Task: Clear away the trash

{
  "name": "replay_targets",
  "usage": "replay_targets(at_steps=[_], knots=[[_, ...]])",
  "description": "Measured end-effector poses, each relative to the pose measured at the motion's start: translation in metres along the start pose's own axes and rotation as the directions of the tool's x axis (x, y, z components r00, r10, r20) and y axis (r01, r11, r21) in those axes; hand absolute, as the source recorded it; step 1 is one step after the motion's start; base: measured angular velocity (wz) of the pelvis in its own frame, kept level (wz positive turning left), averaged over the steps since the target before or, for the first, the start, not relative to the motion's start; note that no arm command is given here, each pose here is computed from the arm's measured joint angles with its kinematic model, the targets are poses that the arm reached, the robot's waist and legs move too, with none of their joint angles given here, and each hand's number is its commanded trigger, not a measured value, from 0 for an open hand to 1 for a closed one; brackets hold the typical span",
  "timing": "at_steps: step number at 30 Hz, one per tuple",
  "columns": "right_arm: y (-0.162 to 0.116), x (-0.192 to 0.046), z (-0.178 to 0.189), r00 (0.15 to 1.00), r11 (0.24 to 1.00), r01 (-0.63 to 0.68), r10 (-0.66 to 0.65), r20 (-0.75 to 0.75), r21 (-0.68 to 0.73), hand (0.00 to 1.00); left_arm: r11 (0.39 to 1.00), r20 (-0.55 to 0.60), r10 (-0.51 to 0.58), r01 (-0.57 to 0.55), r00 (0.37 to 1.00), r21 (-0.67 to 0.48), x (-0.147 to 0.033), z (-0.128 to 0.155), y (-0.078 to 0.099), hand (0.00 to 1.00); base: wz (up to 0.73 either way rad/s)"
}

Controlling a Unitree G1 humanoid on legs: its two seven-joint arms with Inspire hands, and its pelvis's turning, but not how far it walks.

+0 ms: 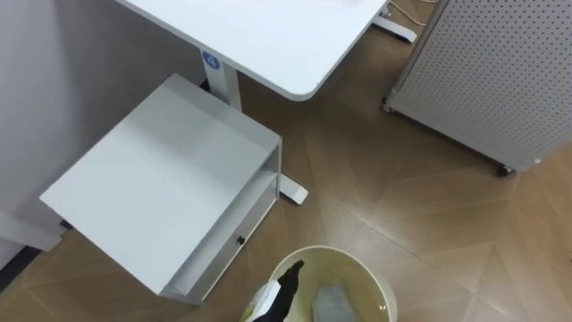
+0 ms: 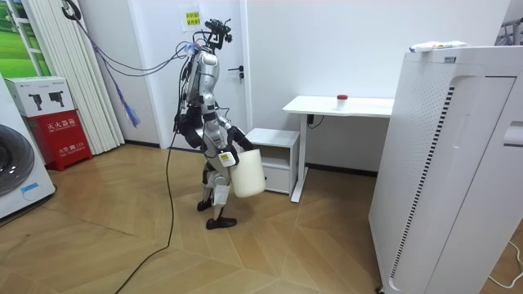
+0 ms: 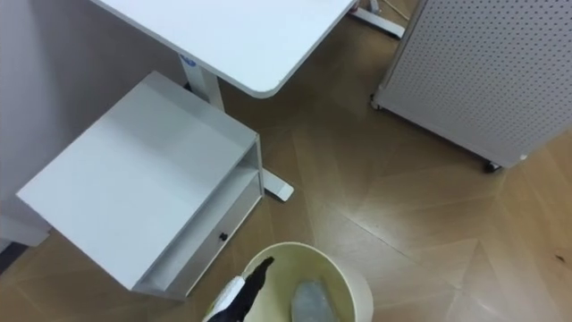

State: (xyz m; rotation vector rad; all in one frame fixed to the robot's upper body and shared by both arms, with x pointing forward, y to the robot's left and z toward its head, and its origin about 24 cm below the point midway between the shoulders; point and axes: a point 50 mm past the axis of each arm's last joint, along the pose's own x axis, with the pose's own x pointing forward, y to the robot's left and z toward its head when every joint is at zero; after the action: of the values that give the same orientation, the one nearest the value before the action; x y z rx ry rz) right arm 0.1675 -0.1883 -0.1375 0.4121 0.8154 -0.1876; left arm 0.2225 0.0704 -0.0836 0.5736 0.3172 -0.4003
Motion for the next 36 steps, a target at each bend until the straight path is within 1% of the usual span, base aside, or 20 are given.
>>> replay_targets(at_steps=[6, 10, 14, 17, 19, 20, 22, 23, 25, 26, 28, 29, 31, 33, 34, 36], knots=[[-0.011, -0.004, -0.005, 1.000, 1.000, 0.007, -0.008, -0.019, -0.005, 1.00, 0.999, 0.027, 0.021, -0.022, 0.999, 0.025, -0.007, -0.004, 0.006, 0.00, 0.00], [-0.017, -0.007, -0.011, 0.999, 1.000, 0.014, -0.014, -0.046, 0.001, 1.00, 0.996, 0.041, 0.015, -0.019, 0.999, 0.085, -0.007, -0.005, 0.007, 0.00, 0.00], [-0.025, -0.010, -0.015, 0.998, 0.999, 0.037, -0.036, -0.059, 0.022, 1.00, 0.996, 0.043, 0.018, -0.022, 0.999, 0.090, -0.010, -0.009, 0.009, 0.00, 0.01], [-0.034, -0.014, -0.018, 0.996, 0.996, 0.067, -0.064, -0.056, 0.057, 1.00, 0.995, 0.059, 0.052, -0.057, 0.997, 0.087, -0.012, -0.009, 0.018, 0.00, 0.08], [-0.039, -0.016, -0.020, 0.995, 0.993, 0.085, -0.081, -0.052, 0.079, 1.00, 0.991, 0.112, 0.084, -0.094, 0.990, 0.090, -0.011, 0.000, 0.029, 0.00, 0.09], [-0.042, -0.017, -0.020, 0.995, 0.992, 0.094, -0.089, -0.054, 0.080, 1.00, 0.989, 0.141, 0.117, -0.129, 0.983, 0.076, -0.011, 0.005, 0.036, 0.00, 0.00], [-0.047, -0.021, -0.024, 0.992, 0.991, 0.111, -0.106, -0.064, 0.080, 1.00, 0.982, 0.172, 0.175, -0.185, 0.969, 0.046, -0.012, 0.010, 0.047, 0.00, -0.09], [-0.048, -0.021, -0.025, 0.992, 0.990, 0.114, -0.109, -0.065, 0.081, 1.00, 0.979, 0.181, 0.191, -0.200, 0.965, 0.032, -0.013, 0.012, 0.049, 0.00, -0.13], [-0.051, -0.024, -0.027, 0.991, 0.990, 0.119, -0.115, -0.065, 0.073, 1.00, 0.964, 0.218, 0.264, -0.264, 0.940, -0.028, -0.018, 0.019, 0.059, 0.00, -0.15], [-0.051, -0.024, -0.027, 0.991, 0.991, 0.118, -0.114, -0.066, 0.061, 1.00, 0.960, 0.222, 0.279, -0.277, 0.934, -0.041, -0.019, 0.020, 0.062, 0.00, -0.19], [-0.050, -0.023, -0.024, 0.993, 0.994, 0.106, -0.105, -0.057, 0.006, 1.00, 0.938, 0.234, 0.346, -0.330, 0.908, -0.109, -0.023, 0.024, 0.073, 0.00, -0.31], [-0.049, -0.023, -0.023, 0.993, 0.995, 0.104, -0.104, -0.058, -0.013, 1.00, 0.932, 0.234, 0.361, -0.342, 0.903, -0.117, -0.024, 0.023, 0.075, 0.00, -0.53], [-0.047, -0.023, -0.025, 0.993, 0.994, 0.091, -0.095, -0.065, -0.054, 1.00, 0.900, 0.211, 0.433, -0.409, 0.877, -0.150, -0.031, 0.017, 0.085, 0.00, -0.68], [-0.049, -0.026, -0.029, 0.993, 0.994, 0.091, -0.095, -0.071, -0.067, 1.00, 0.873, 0.194, 0.485, -0.458, 0.853, -0.169, -0.036, 0.014, 0.092, 0.00, -0.56], [-0.050, -0.028, -0.030, 0.993, 0.994, 0.090, -0.094, -0.070, -0.062, 1.00, 0.852, 0.196, 0.521, -0.490, 0.831, -0.185, -0.040, 0.015, 0.098, 0.00, -0.47], [-0.052, -0.030, -0.031, 0.993, 0.994, 0.095, -0.099, -0.064, -0.056, 1.00, 0.826, 0.206, 0.560, -0.520, 0.802, -0.218, -0.044, 0.019, 0.103, 0.00, -0.42]])
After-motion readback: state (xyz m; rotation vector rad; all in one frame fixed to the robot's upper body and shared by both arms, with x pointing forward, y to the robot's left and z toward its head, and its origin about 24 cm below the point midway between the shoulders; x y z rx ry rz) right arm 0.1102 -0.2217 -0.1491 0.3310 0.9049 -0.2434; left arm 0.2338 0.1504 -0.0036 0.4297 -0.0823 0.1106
